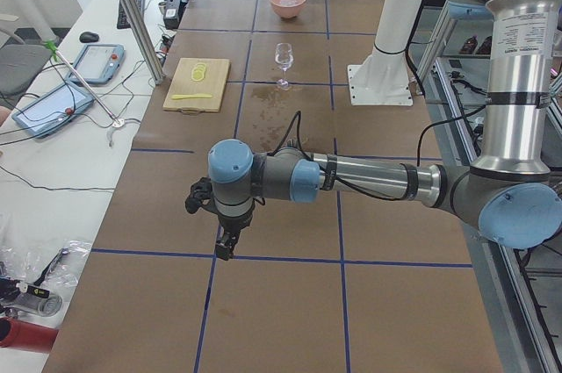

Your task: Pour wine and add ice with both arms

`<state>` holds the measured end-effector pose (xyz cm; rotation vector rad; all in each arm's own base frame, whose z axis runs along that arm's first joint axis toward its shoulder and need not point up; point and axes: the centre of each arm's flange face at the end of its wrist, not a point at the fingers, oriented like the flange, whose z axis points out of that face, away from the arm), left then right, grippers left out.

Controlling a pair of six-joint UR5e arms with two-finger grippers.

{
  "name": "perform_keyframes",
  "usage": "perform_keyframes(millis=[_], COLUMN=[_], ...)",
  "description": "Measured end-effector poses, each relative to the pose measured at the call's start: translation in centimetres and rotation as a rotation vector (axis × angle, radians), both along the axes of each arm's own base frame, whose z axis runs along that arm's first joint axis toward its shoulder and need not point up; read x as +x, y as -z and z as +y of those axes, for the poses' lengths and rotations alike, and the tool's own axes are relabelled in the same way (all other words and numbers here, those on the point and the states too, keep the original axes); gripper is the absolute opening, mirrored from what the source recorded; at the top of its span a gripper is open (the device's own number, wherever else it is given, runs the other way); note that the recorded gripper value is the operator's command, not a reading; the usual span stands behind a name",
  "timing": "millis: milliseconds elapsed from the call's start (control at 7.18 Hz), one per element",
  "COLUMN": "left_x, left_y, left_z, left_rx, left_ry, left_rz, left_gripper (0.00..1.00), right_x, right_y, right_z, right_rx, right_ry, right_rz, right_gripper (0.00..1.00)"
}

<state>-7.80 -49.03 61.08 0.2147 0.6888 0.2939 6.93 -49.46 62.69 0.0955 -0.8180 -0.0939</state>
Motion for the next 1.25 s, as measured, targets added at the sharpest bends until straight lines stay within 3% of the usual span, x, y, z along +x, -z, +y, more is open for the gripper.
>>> perform_keyframes(millis=[418,1254], left_x=[0.28,0.37], left_y=[0.75,0.72], left_z=[-0.59,-0.57], left_rx=[0.043,0.042], left_ry=[-0.011,-0.013], left_rz=[-0.005,-0.005], left_gripper=[1.00,1.00], right_x=[0.00,-0.02], right_y=[-0.35,0.14], right_z=[0.34,-0.03], right_rx=[-0.003,0.006], right_ry=[0.002,0.002], right_rz=[0.001,-0.003], right_gripper=[1.00,1.00])
